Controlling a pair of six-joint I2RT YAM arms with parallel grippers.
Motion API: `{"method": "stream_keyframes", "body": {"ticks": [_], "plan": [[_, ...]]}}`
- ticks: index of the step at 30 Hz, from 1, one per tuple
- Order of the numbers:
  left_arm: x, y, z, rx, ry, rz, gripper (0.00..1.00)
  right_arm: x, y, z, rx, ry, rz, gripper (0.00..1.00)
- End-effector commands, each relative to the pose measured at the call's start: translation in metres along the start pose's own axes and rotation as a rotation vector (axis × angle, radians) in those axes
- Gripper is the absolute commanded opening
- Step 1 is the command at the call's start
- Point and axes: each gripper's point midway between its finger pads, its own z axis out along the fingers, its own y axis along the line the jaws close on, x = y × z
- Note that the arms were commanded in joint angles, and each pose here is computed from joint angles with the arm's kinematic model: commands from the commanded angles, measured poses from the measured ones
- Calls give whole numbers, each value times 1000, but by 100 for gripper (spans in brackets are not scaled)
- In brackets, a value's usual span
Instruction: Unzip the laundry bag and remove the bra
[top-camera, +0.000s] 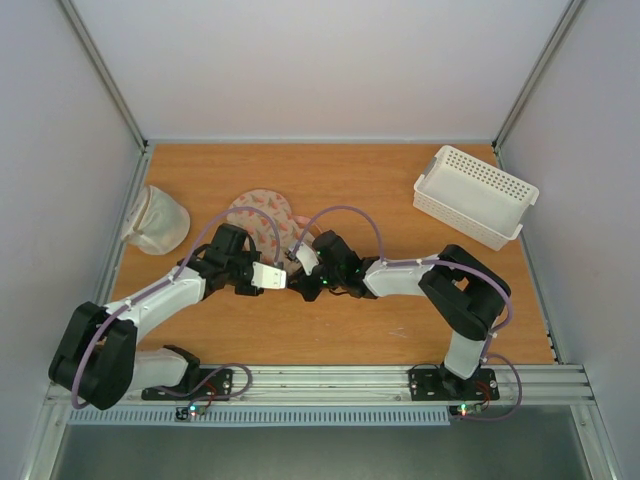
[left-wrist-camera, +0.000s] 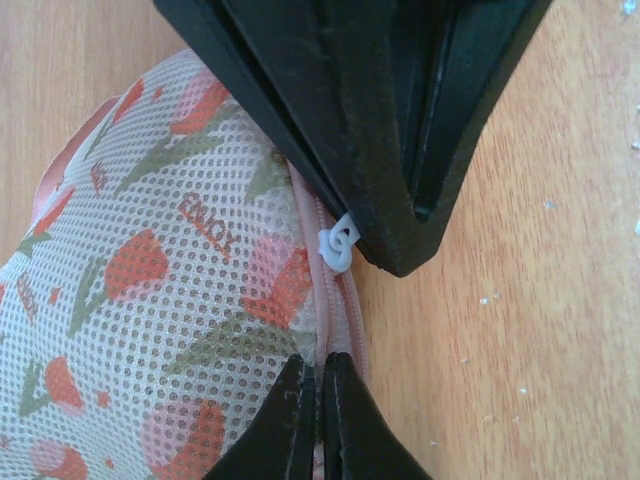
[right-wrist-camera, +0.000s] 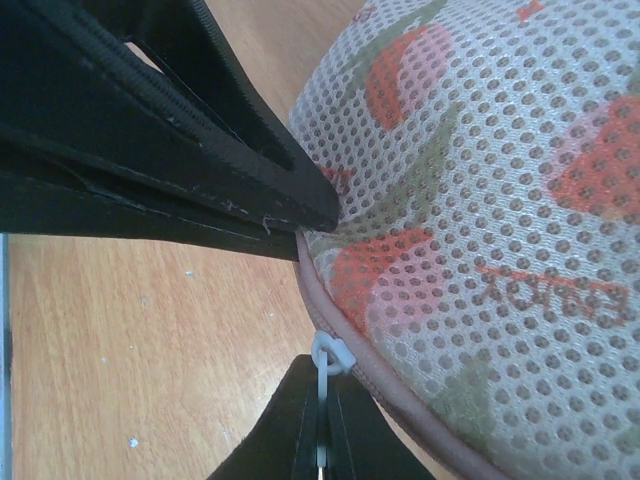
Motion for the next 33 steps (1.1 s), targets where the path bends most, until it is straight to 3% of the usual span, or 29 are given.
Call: {"method": "stream_keyframes", "body": {"ticks": [1,23,33], "plan": [[-1,2,2,-22,-10,31,1,-34,19,-11,-41,-91,-56,1],[11,-11,-1,1,40,133,1,7,-61,-52,158,-26,74,1],[12,-16,-3,16,48,142,1,-4,-113,-73,255,-70,157,1]]}}
